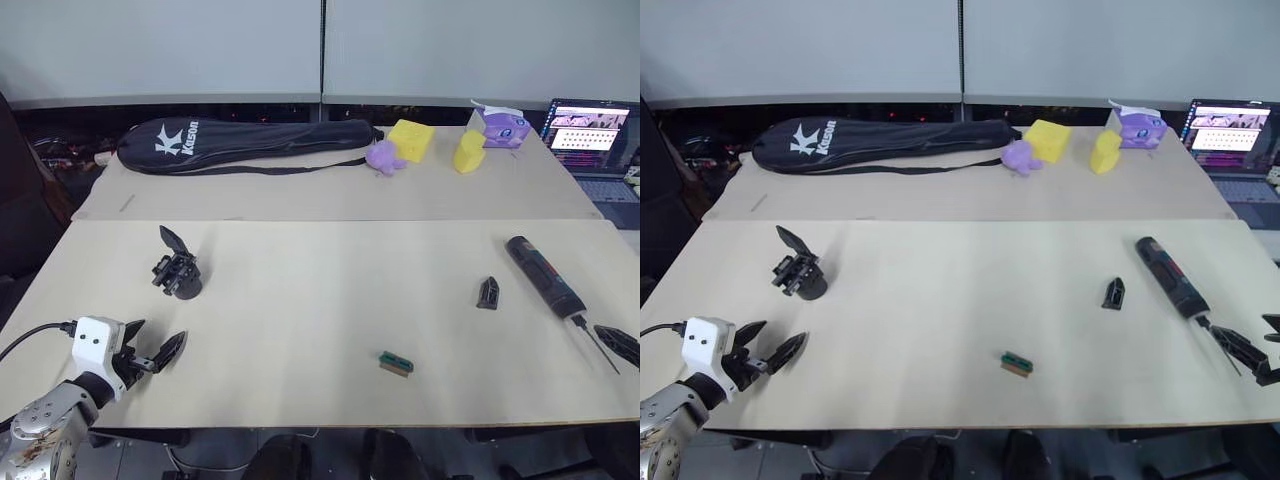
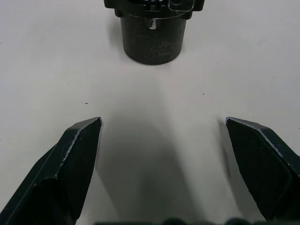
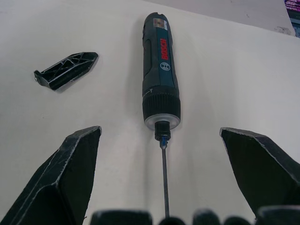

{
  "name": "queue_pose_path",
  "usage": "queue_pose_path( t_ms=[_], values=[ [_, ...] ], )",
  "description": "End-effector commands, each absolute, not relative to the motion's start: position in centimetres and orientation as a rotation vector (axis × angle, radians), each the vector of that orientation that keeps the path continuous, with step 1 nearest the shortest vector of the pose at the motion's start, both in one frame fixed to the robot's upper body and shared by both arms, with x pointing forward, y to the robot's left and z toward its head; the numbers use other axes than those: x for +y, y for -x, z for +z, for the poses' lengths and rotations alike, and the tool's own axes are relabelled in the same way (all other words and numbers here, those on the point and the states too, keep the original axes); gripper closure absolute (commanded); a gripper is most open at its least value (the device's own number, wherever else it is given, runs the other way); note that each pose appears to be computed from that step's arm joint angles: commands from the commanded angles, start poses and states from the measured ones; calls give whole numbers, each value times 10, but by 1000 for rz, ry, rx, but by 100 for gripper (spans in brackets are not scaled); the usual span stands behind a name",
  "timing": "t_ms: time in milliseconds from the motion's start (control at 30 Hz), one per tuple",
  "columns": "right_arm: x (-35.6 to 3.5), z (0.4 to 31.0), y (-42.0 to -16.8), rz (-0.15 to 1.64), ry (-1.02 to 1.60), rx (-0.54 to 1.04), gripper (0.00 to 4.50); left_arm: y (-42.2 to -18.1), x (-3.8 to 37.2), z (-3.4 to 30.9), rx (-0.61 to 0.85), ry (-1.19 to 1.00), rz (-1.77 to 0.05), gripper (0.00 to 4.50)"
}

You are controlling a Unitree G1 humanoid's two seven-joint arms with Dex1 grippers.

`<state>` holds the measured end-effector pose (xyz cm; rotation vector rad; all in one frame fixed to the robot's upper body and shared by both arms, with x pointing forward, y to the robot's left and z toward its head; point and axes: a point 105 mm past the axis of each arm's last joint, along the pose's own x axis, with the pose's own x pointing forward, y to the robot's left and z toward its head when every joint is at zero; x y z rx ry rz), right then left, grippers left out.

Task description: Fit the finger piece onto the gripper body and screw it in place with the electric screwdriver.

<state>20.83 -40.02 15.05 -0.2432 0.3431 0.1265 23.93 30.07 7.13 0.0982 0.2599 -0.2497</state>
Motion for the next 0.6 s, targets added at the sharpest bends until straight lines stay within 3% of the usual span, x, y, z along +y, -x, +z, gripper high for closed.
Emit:
queue_pose_path(
  t_ms=[33, 133, 300, 600],
  values=[
    [-366, 174, -221, 256, 314, 260, 1, -252, 300, 82, 211, -122, -249, 0],
    [-297, 191, -228, 530, 347, 196, 1, -274, 301, 86, 183, -103, -233, 0],
    [-236, 191, -221, 781, 320, 194, 1, -293, 295, 82, 177, -112, -249, 0],
    [-186, 197, -221, 957, 341, 124, 1, -314, 282, 85, 134, -94, -271, 0]
  ],
)
